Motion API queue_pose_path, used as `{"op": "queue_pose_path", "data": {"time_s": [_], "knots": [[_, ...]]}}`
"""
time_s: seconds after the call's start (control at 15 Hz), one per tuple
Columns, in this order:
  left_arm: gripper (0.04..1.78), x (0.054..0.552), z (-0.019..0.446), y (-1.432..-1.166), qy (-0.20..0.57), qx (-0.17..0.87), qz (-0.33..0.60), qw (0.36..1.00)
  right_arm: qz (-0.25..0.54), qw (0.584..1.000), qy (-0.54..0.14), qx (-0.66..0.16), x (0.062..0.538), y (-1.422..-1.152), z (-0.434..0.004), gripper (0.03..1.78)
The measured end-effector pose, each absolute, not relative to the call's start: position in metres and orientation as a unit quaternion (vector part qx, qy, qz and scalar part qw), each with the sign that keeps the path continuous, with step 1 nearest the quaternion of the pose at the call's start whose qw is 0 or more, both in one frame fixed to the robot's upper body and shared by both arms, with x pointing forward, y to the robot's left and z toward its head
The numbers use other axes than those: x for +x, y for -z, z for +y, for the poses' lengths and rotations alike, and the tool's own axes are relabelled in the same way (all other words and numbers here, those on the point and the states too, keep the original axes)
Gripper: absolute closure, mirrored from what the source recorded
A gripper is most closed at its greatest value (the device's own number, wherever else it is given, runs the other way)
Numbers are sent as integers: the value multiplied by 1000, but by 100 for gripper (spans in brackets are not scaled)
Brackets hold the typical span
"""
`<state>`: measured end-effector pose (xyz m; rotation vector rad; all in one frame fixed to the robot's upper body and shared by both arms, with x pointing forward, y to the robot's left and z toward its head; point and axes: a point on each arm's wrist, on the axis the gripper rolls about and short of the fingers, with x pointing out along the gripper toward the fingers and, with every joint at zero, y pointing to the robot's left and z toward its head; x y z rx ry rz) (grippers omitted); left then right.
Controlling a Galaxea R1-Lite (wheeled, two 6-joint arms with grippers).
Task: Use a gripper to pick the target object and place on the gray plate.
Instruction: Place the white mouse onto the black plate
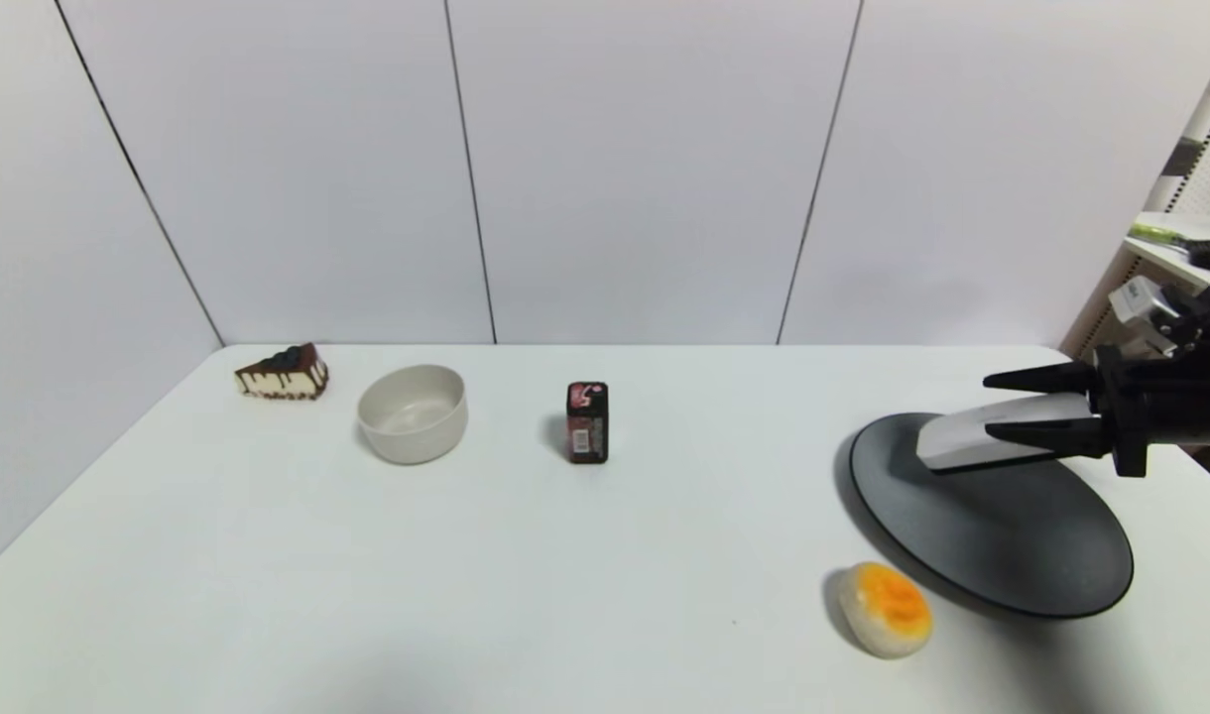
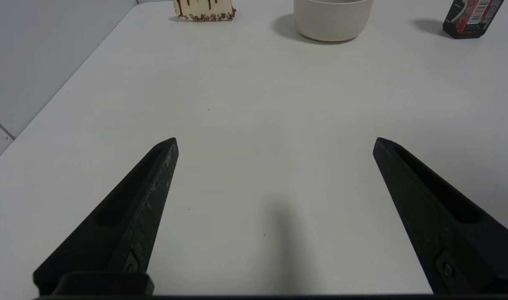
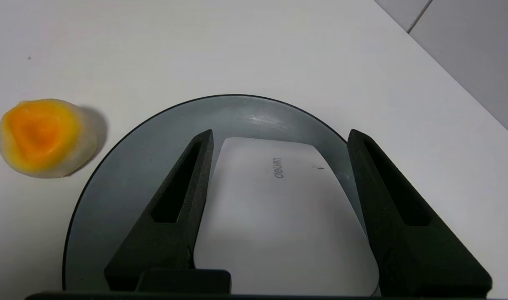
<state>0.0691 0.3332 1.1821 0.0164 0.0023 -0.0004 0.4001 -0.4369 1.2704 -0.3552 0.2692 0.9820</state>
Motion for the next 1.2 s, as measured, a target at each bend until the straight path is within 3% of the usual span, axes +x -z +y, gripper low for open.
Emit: {"op": "queue_pose_path", "data": {"time_s": [0.73, 1.2], "knots": [[13, 69, 333, -1182, 0, 8, 1, 1000, 111, 849, -497, -143, 410, -1250, -436, 73], [13, 69, 333, -1182, 0, 8, 1, 1000, 112, 848, -498, -143, 410, -1249, -436, 36]]}}
